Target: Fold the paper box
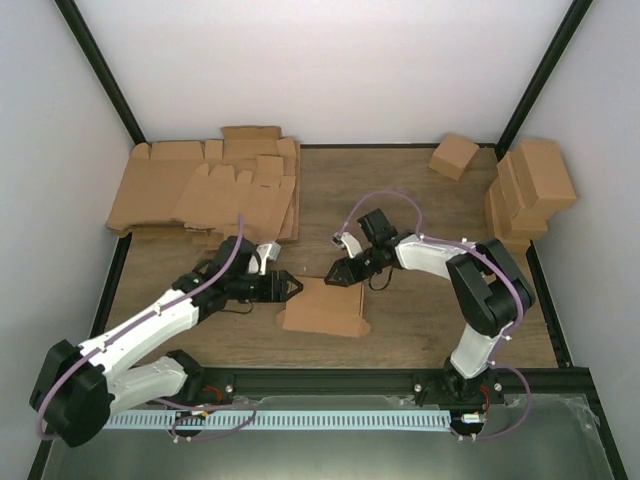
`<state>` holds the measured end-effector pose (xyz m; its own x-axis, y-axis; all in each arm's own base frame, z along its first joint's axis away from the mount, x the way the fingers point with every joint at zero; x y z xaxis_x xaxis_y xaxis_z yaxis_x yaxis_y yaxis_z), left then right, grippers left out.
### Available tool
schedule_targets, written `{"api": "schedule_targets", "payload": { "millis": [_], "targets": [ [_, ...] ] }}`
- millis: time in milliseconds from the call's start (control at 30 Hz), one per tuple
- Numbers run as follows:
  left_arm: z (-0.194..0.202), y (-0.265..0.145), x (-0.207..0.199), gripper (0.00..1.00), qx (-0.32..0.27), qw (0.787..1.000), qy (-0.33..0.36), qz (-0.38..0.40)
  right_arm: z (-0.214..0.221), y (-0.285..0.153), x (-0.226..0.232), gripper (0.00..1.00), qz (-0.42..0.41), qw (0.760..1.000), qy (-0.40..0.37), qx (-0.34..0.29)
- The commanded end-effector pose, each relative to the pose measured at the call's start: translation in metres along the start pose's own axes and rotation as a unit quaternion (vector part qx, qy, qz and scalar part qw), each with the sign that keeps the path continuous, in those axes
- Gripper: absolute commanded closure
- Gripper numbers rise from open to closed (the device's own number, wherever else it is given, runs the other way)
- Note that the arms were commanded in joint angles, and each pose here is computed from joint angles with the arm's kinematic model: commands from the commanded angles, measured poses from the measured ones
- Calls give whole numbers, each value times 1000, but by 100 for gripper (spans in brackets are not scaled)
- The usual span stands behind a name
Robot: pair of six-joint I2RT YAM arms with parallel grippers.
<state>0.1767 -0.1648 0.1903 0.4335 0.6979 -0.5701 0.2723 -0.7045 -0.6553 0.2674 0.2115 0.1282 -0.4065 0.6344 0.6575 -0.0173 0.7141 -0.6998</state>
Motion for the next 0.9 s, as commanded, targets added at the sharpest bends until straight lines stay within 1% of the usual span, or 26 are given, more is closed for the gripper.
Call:
{"api": "schedule_targets", "payload": {
  "millis": [0, 67, 200, 267, 367, 500, 600, 767, 800, 867],
  "targets": [
    [15, -5, 1, 33, 14, 1000, 2, 13, 10, -3, 1, 59, -36, 999, 16, -6],
    [18, -7, 0, 33, 11, 1000, 0, 20, 17, -4, -2, 60, -32, 999, 24, -8],
    [21, -10, -2, 33, 14, 999, 0, 32, 28, -9, -10, 68, -40, 998, 48, -26],
    [22, -10, -2, 34, 18, 999, -1, 38, 32, -8, -16, 72, -48, 997, 60, -26],
    [23, -9, -3, 34, 24, 999, -1, 48, 34, -7, -28, 75, -63, 995, 78, -25],
    [17, -12, -11, 34, 16, 997, 10, 76, 33, -6, -48, 77, -110, 987, 113, -21],
    [9, -17, -20, 34, 2, 995, 16, 98, 29, -7, -60, 80, -138, 981, 133, -20],
    [-1, -25, -31, 34, -13, 992, 20, 126, 21, -8, -74, 80, -134, 979, 150, -25],
    [-2, -25, -32, 36, -17, 991, 20, 129, 19, -9, -73, 80, -132, 980, 147, -27],
    [-1, -23, -31, 42, -18, 991, 17, 133, 17, -10, -73, 80, -129, 981, 144, -29]
  ]
}}
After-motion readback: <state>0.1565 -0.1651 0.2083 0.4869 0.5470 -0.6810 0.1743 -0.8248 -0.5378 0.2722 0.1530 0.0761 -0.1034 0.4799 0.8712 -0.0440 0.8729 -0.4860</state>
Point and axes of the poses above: each gripper's point midway between its finger pads, its own y axis out along the fingers, its own x axis along the line the jaws close on, z = x × y, the point moved 10 cm from there along -y, back along the fingers, and after that the axes turned 11 degrees about y, right-handed, at the moved point
